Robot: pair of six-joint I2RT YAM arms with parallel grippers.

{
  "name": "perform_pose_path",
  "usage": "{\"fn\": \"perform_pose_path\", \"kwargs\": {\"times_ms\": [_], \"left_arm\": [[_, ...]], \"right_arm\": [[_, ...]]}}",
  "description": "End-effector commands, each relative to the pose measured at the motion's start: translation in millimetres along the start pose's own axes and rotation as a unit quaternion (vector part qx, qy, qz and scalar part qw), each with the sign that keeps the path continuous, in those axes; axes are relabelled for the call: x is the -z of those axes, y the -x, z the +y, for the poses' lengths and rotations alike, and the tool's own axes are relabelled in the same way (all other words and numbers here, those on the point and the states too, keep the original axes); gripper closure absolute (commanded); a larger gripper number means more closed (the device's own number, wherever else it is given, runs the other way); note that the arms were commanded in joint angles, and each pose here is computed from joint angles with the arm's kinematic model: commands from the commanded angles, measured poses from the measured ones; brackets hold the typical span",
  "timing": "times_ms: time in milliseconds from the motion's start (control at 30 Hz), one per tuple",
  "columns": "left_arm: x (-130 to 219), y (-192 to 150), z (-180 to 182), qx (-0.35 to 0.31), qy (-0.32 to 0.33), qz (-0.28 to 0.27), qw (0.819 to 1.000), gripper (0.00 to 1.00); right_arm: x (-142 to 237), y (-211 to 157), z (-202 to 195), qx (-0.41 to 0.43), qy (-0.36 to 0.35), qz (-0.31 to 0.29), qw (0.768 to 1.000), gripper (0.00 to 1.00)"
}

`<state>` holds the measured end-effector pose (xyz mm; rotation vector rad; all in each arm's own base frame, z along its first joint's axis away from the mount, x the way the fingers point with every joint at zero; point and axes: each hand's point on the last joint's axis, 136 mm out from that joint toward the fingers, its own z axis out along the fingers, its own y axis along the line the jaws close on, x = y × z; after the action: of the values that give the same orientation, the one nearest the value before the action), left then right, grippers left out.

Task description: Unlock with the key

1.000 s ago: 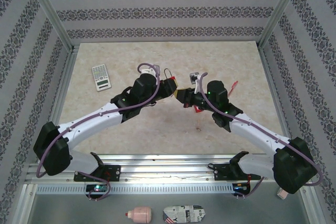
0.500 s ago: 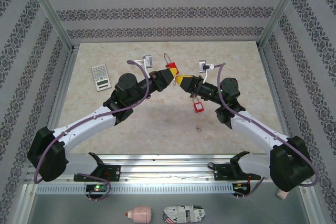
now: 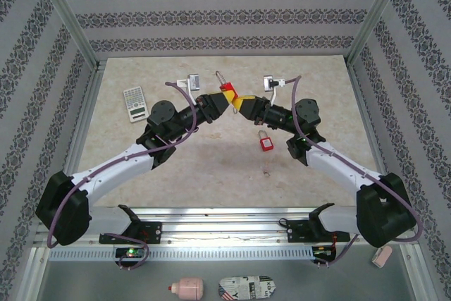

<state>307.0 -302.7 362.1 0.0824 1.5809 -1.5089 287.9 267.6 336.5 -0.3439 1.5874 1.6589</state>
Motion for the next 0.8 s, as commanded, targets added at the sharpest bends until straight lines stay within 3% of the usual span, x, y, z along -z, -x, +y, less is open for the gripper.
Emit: {"fn": "perform_pose_path", "kwargs": {"times_ms": [0,67,233,500,633,767], "left_arm": [[17,-79,-56,0.005,-0.124,0.181,0.976,1.0],[18,-80,-54,0.001,-0.115,0.184,0.976,1.0],[25,-77,-45,-0.013,-0.082,0.186,0.979,1.0],[41,-73,-6,-0.092,0.072,0.222,0.968,1.0],[59,-66,29,-0.147,0.193,0.245,0.939,1.0],[73,-63,54,-0.211,0.276,0.278,0.896,1.0]], "right_arm": [[-7,27,-28,-0.037,-0.046,-0.054,0.997,0.74],[-8,27,-27,-0.038,-0.043,-0.051,0.997,0.7],[7,28,-29,-0.039,-0.069,-0.048,0.996,0.47],[42,10,-31,-0.007,-0.165,-0.002,0.986,0.29],[59,4,-15,0.021,-0.194,0.015,0.981,0.26],[60,7,4,0.042,-0.203,0.036,0.978,0.25]]}}
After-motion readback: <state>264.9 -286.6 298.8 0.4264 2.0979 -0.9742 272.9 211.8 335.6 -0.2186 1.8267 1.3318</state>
